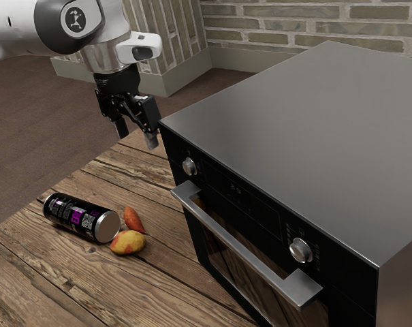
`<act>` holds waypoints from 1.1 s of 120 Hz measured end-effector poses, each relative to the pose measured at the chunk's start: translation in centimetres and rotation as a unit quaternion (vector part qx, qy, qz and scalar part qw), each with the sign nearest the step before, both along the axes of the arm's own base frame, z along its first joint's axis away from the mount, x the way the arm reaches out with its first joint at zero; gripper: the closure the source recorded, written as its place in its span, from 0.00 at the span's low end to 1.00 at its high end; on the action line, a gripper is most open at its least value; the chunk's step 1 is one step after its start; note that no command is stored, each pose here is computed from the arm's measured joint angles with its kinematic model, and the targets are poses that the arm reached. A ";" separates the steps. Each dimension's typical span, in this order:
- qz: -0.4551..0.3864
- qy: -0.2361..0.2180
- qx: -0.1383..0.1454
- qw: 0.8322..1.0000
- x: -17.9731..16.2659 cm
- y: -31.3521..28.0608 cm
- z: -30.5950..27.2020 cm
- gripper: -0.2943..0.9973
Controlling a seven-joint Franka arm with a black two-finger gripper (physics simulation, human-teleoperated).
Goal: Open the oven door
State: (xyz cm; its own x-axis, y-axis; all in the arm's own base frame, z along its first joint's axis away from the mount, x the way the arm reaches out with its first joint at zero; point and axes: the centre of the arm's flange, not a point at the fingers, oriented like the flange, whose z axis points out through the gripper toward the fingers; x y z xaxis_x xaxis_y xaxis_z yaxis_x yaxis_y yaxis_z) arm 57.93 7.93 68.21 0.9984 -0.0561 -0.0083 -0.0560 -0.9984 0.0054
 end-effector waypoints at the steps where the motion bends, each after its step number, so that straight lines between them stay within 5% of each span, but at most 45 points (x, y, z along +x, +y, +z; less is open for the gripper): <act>1: 0.000 0.000 0.000 1.000 0.0 0.0 0.0 0.23; 38: 0.018 -0.027 -0.019 0.999 -1.8 2.0 2.7 0.23; 46: 0.041 -0.107 -0.023 0.993 -8.1 4.3 10.8 0.23; 56: 0.072 -0.228 -0.067 0.969 -22.7 7.9 21.6 0.23; 65: 0.034 -0.243 -0.115 0.963 -28.8 5.6 24.3 0.23; 73: -0.134 -0.268 -0.124 0.946 -31.8 -3.5 25.4 0.23; 90: -0.376 -0.237 -0.070 0.893 -32.4 -18.8 19.5 0.23; 101: -0.472 -0.208 0.001 0.857 -34.0 -27.0 11.5 0.23; 132: -0.598 -0.252 0.071 0.758 -30.2 -28.1 7.0 0.23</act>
State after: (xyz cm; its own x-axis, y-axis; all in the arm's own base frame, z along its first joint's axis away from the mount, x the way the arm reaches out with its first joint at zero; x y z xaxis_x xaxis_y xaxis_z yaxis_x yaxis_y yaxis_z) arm 27.72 -20.22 75.18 0.1129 -0.9573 0.2660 -0.8801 -0.2206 -0.4205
